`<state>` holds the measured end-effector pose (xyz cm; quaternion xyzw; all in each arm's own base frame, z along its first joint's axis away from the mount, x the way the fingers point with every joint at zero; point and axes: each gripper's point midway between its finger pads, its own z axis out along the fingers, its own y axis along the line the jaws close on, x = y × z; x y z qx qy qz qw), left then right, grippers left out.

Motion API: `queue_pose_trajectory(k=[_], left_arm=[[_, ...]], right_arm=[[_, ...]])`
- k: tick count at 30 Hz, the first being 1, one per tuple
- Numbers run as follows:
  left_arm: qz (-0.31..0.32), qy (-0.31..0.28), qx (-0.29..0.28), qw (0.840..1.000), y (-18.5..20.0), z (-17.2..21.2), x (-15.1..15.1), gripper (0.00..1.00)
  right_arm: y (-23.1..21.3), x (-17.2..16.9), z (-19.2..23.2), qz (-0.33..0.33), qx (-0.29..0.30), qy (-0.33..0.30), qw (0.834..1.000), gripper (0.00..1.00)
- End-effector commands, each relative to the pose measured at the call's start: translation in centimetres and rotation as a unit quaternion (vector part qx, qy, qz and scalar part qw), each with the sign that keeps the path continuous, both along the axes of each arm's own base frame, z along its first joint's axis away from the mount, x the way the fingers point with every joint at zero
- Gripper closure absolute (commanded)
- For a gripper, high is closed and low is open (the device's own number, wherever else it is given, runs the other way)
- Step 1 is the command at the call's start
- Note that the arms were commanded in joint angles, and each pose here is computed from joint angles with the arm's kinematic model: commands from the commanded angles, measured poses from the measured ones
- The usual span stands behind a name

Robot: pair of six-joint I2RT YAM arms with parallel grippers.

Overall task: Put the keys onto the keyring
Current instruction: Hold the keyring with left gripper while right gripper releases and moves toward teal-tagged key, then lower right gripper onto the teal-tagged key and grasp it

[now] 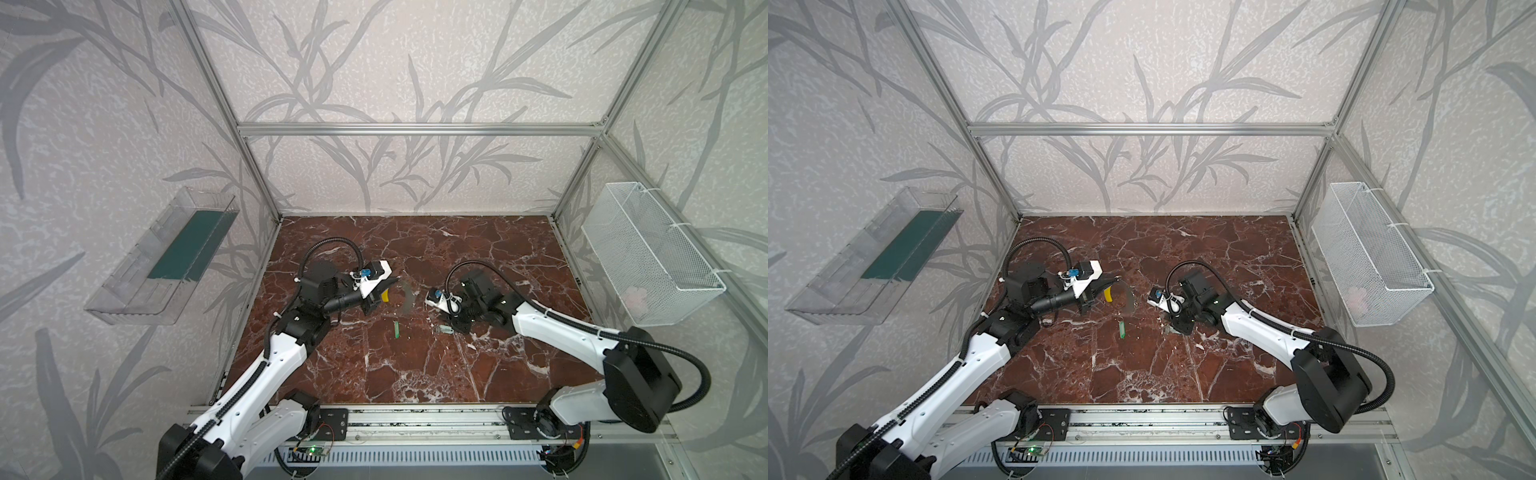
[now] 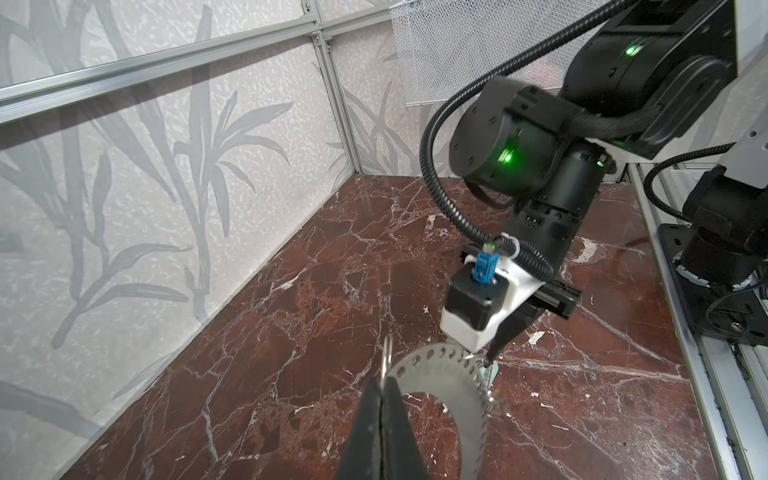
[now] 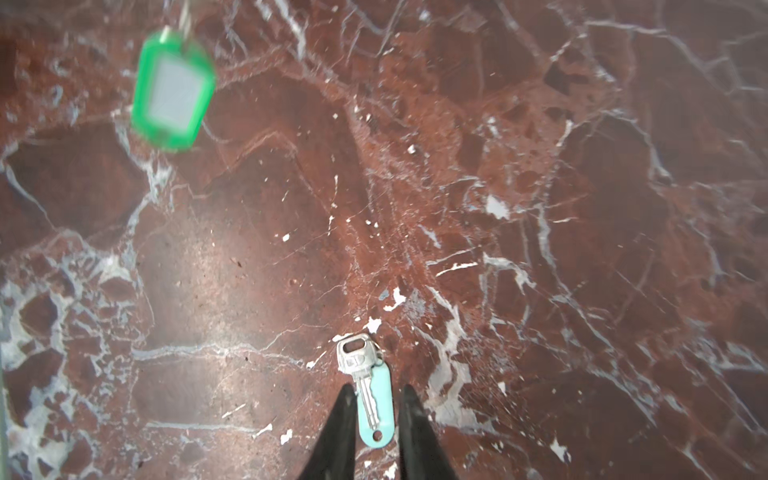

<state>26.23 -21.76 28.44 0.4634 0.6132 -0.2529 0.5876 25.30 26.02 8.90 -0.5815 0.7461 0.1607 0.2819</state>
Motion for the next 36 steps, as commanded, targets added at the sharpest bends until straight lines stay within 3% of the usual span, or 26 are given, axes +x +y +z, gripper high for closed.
queue_pose_trajectory(k=[1,9,26,36], left_arm=[[0.002,-0.021,0.002,1.000,0.3,0.5,-0.4,1.00],[-0.001,-0.019,0.001,1.000,0.4,0.5,-0.8,1.00],[-0.006,-0.013,0.007,1.000,0.4,0.3,-1.1,1.00],[-0.006,-0.013,0.011,1.000,0.4,0.1,-0.9,1.00]], right_arm=[[0.0,-1.1,-1.5,0.096,-0.037,0.007,0.995,0.79],[0.3,-0.5,-4.9,0.167,-0.082,0.057,0.981,0.82],[0.0,1.0,-6.5,0.171,-0.100,0.091,0.976,0.83],[-0.4,0.3,-6.8,0.179,-0.109,0.113,0.971,0.86]])
